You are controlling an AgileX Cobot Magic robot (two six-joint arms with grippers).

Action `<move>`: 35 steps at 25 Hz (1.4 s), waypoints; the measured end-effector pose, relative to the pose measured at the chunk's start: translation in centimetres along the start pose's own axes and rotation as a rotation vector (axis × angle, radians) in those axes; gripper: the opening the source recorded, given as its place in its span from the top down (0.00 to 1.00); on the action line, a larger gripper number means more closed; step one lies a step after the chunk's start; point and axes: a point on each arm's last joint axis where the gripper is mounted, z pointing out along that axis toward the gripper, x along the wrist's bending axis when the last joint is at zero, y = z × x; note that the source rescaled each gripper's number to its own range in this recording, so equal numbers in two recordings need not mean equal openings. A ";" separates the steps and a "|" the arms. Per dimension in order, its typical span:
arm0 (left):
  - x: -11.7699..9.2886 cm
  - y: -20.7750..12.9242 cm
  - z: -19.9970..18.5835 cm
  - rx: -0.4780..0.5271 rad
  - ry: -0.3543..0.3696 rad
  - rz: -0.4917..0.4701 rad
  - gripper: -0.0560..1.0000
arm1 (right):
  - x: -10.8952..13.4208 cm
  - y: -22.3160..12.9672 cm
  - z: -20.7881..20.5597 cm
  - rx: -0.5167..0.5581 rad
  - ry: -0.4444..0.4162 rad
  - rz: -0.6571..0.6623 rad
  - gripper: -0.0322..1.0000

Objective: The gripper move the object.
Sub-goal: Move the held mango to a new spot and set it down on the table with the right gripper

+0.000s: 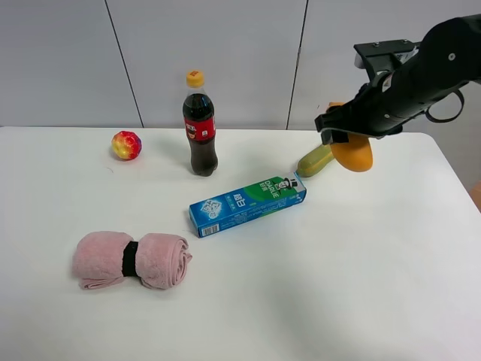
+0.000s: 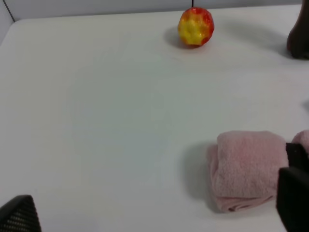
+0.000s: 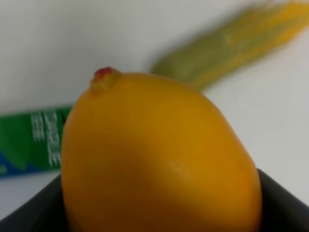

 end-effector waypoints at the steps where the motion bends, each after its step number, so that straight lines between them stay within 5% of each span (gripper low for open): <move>1: 0.0 0.0 0.0 0.000 0.000 0.000 0.00 | 0.1 0.4 0.6 -0.020 0.004 0.000 0.96; 16: 0.0 0.0 0.0 0.000 0.000 0.000 0.00 | 2.8 3.4 13.9 -0.102 0.036 -0.086 0.96; 24: 0.0 0.0 0.0 0.000 0.000 0.000 0.00 | 5.5 4.7 17.2 -0.093 0.065 -0.127 0.96; 35: 0.0 0.0 0.0 0.000 0.000 0.000 0.00 | 5.9 4.3 20.2 -0.010 0.059 -0.131 0.96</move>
